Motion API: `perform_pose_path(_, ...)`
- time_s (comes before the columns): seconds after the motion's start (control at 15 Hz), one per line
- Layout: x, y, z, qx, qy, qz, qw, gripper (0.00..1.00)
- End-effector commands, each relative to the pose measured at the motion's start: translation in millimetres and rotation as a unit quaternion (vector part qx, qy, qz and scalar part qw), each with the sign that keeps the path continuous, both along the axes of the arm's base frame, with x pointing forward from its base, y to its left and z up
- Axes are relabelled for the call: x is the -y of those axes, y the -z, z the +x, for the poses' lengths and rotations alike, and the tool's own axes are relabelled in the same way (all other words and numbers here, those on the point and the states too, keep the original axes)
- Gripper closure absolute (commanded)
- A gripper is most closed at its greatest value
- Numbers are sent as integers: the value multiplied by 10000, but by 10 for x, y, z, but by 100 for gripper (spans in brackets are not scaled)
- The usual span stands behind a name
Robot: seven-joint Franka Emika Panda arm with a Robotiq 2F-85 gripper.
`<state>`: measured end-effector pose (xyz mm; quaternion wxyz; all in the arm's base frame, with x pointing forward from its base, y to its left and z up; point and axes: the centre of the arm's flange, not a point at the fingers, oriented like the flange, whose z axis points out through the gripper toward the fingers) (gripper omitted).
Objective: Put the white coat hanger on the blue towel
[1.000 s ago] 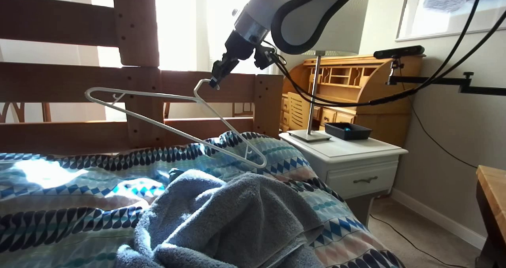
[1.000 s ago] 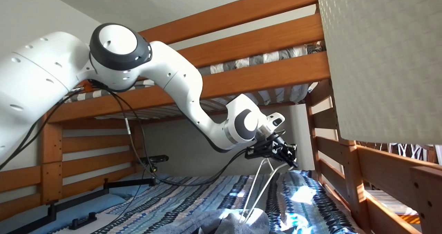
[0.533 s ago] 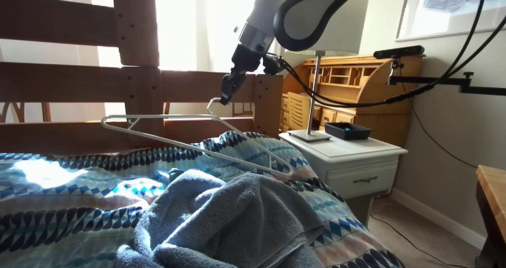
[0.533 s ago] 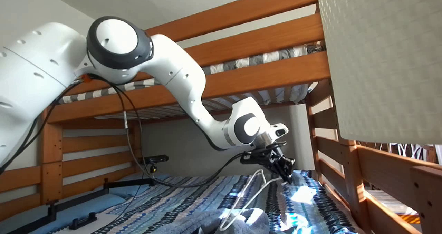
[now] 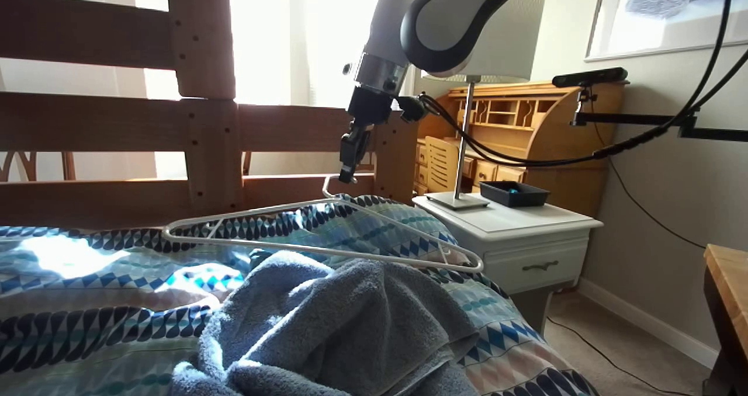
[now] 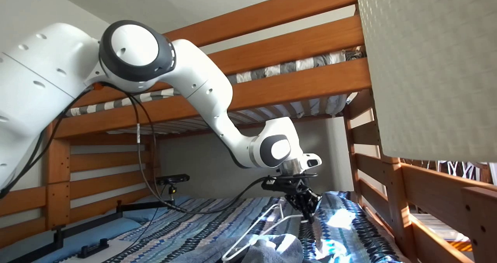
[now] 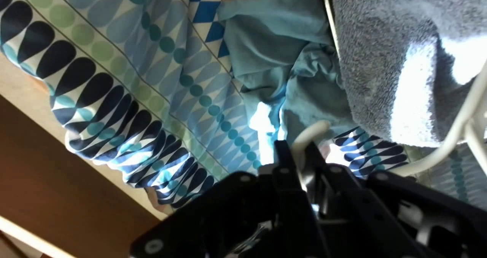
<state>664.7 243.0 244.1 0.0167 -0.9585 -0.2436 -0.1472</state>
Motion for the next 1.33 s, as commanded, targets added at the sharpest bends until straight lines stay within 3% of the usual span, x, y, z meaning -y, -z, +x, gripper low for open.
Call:
perform_pose_path(0.0,-43,84,-107,-334,-422,11,9985,97)
perform_pose_path(0.53,-292,262,-431,-822,-1558,-132,9843,97)
perform_pose_path(0.87,-462,349,-715,-1212,-2323,203,9648,97)
perform_pose_path(1.27,-601,519,-881,-873,-2802,46,9560,97)
